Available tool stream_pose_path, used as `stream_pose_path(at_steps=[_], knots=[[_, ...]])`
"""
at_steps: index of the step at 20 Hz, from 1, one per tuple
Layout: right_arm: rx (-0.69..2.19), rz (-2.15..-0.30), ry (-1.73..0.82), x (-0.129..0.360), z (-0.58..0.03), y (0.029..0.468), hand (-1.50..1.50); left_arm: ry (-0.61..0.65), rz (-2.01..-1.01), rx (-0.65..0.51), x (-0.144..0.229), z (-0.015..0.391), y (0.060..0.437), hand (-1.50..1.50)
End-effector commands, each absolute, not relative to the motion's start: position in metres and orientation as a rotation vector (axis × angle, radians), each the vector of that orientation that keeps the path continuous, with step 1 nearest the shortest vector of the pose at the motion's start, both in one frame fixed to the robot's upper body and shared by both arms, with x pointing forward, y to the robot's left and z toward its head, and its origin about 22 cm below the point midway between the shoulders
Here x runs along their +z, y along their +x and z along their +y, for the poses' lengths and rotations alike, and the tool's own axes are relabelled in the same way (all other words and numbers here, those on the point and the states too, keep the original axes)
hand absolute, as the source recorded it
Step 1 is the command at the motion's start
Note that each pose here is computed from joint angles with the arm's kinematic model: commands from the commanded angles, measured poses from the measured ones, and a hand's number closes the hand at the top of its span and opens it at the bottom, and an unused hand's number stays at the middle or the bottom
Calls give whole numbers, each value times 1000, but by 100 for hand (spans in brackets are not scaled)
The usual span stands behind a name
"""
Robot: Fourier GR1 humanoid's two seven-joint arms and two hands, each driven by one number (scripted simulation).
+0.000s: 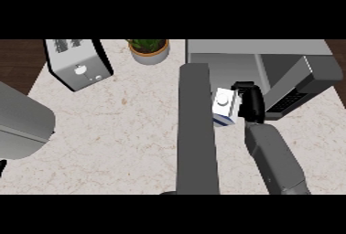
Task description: Pick up the milk, place it into the microwave and close the microwave
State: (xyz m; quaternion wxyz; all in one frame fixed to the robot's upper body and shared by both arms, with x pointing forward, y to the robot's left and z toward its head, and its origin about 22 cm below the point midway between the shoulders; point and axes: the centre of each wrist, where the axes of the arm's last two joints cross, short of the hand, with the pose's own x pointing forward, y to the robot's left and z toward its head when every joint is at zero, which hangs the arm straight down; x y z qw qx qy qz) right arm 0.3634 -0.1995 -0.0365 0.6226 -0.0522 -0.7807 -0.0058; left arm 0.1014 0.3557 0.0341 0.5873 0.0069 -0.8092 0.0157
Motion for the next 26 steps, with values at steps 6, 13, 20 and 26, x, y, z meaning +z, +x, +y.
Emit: stream_pose_path(at_steps=[6, 13, 20, 26], knots=[[31, -1914, -213, -47, -203, 384, 150, -19, -1876, 20, 28, 369, 102, -150], [113, -1950, -381, -7, -180, 416, 150, -11, -1880, 15, 36, 362, 109, -150], [318, -1971, -685, -1, -191, 422, 150, -34, -1879, 29, 29, 366, 125, -150], [267, -1921, -870, 6, -188, 426, 150, -41, -1902, -3, 30, 362, 129, -150]])
